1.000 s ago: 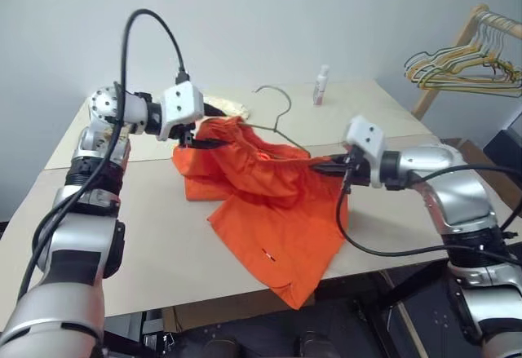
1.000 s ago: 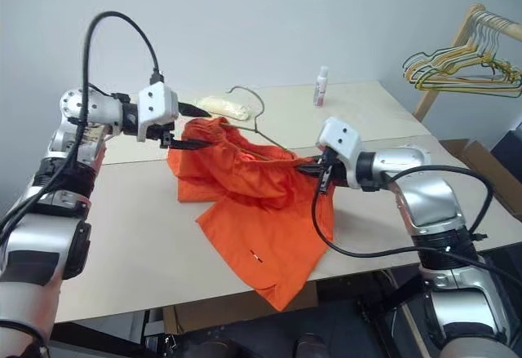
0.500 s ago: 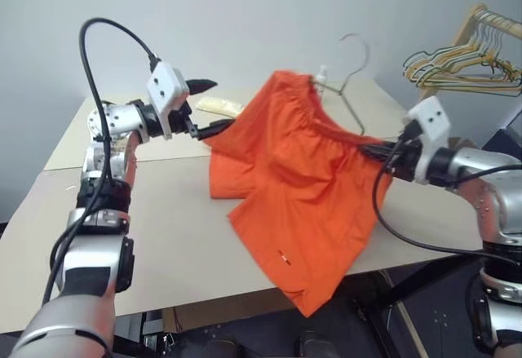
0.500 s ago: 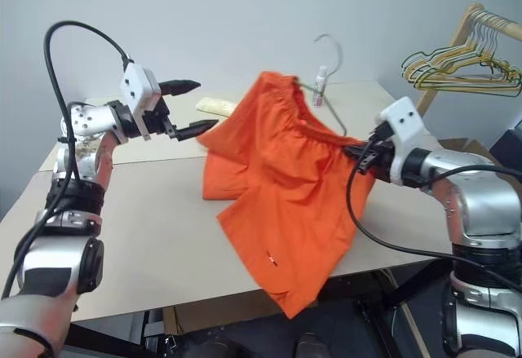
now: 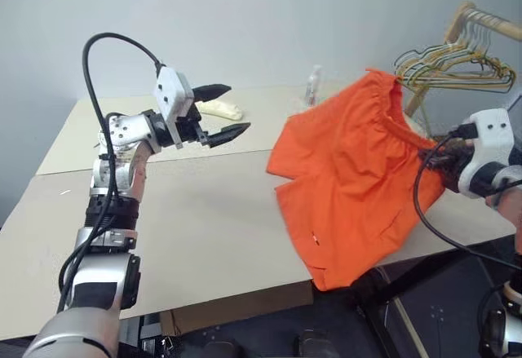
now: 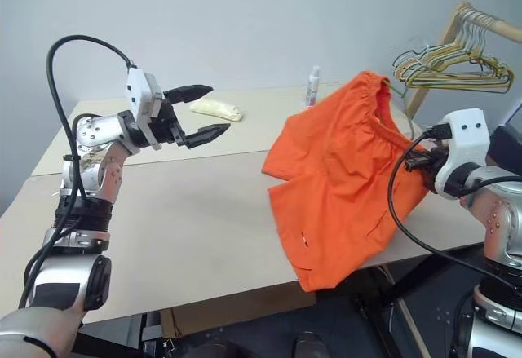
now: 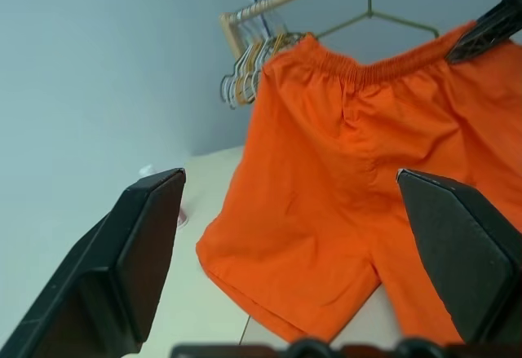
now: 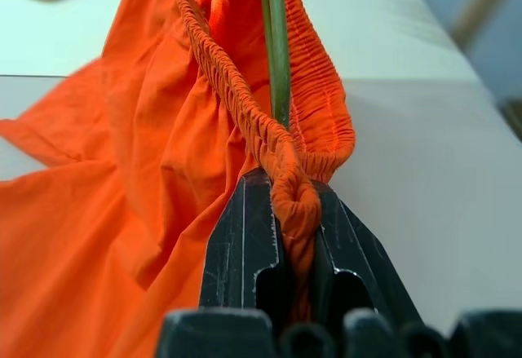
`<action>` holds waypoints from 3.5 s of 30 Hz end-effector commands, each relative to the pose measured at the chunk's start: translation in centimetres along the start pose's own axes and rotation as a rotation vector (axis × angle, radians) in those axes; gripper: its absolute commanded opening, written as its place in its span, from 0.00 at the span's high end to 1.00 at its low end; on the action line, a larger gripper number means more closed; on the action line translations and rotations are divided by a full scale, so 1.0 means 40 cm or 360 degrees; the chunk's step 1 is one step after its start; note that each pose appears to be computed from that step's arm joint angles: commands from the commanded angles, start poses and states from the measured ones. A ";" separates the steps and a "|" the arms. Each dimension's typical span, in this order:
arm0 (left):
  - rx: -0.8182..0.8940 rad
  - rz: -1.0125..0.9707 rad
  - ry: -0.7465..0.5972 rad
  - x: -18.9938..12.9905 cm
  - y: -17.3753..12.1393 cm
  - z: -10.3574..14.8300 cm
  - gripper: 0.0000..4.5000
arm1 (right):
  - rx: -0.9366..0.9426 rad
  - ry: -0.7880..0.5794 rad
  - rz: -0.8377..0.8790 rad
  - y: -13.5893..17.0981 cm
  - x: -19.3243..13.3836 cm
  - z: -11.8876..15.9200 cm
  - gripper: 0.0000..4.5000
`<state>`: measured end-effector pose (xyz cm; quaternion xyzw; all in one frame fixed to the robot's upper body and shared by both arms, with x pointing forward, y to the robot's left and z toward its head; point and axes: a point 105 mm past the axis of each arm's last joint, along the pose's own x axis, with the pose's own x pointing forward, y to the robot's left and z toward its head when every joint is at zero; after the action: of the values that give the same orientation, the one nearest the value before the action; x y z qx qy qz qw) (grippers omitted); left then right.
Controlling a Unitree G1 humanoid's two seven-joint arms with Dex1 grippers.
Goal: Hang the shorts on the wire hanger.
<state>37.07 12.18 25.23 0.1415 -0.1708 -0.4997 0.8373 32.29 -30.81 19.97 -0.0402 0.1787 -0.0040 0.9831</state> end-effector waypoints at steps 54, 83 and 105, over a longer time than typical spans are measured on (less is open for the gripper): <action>-0.0325 -0.0343 -0.0552 0.003 -0.188 0.094 0.00 | 0.1228 -0.0047 -0.1308 -0.453 -0.048 0.042 0.98; -0.0369 -0.0315 -0.0651 0.006 -0.185 0.104 0.00 | 0.0730 0.0047 -0.1593 -0.431 -0.047 0.067 0.01; -0.0327 -0.0235 -0.0613 -0.009 -0.174 0.092 0.00 | -0.0969 -0.0826 -0.1098 -0.105 0.062 0.313 0.01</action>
<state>30.14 8.48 24.83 -0.0477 -0.2446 -0.6035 0.7574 38.45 -36.81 30.08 -0.3595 -0.0641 -0.3205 0.8741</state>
